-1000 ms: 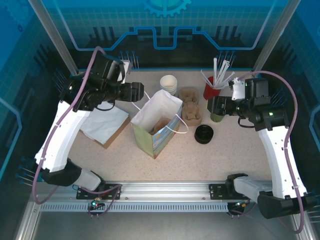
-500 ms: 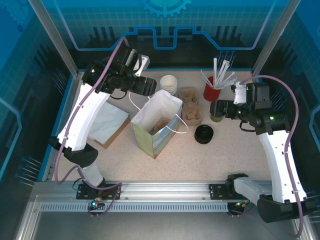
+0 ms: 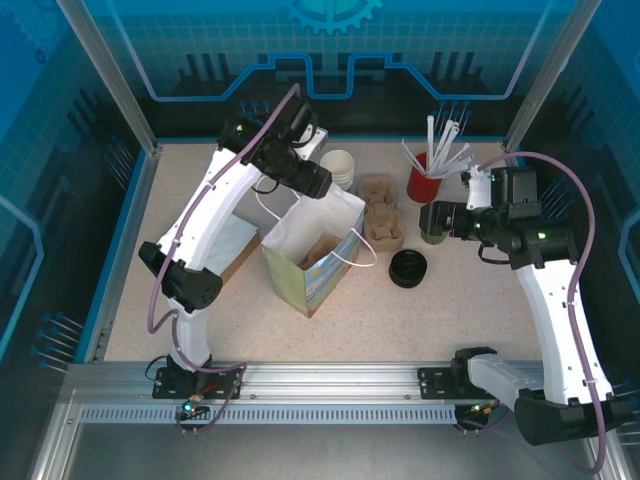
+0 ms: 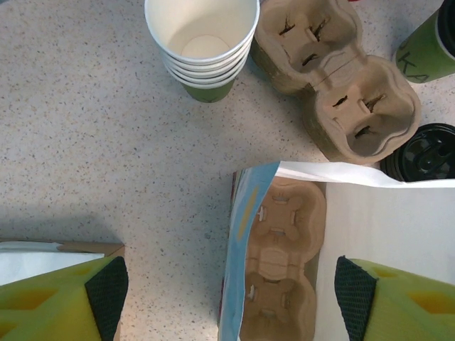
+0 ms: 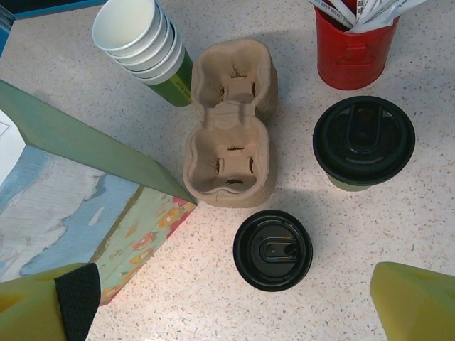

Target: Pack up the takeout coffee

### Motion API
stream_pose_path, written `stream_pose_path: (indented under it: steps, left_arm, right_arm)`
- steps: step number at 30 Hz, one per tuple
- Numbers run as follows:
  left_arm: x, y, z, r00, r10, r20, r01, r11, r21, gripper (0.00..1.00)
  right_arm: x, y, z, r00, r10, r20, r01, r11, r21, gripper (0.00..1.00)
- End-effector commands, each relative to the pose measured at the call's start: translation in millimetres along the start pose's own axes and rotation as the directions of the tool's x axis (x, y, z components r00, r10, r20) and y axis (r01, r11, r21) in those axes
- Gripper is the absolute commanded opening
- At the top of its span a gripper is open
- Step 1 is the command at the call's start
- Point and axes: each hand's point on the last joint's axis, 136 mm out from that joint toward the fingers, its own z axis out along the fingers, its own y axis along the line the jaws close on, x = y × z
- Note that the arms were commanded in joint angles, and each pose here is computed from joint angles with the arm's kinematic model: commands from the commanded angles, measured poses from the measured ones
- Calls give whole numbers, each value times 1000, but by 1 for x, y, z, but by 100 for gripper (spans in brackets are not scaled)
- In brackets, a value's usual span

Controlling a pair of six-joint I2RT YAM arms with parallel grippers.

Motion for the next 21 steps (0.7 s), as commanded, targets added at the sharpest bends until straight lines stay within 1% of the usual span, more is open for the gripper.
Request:
stream_pose_path:
  steps: [1, 4, 6, 9, 12, 14, 17, 19, 21]
  left_arm:
    - [1, -5, 8, 999, 40, -26, -39, 999, 23, 75]
    - [2, -5, 15, 998, 40, -48, -39, 999, 17, 63]
    - [2, -5, 16, 998, 30, -51, -29, 999, 14, 52]
    - [2, -3, 14, 999, 3, -48, -3, 1000, 4, 37]
    - [3, -2, 9, 998, -36, -43, 36, 999, -2, 24]
    - [4, 0, 3, 997, -74, -35, 74, 997, -14, 18]
    - [3, 5, -8, 988, -156, -9, 156, 987, -35, 14]
    - [3, 11, -15, 974, -228, 10, 228, 973, -45, 13]
    - [4, 18, -21, 949, -313, 24, 314, 948, -49, 10]
  right_arm:
    - [4, -6, 1, 1000, 30, -6, -30, 999, 12, 100]
    - [6, -6, 2, 999, 33, -11, -33, 999, 11, 100]
    - [7, -6, 3, 999, 40, -14, -40, 999, 9, 100]
    - [8, -6, 5, 999, 45, -18, -45, 999, 8, 100]
    - [9, -7, 5, 999, 45, -21, -45, 999, 11, 100]
    - [8, -8, 5, 999, 39, -19, -39, 999, 16, 100]
    - [9, -11, 5, 999, 33, -24, -32, 999, 33, 100]
    - [11, -14, 6, 999, 29, -31, -27, 998, 48, 100]
    - [13, -18, 7, 999, 25, -45, -22, 997, 68, 100]
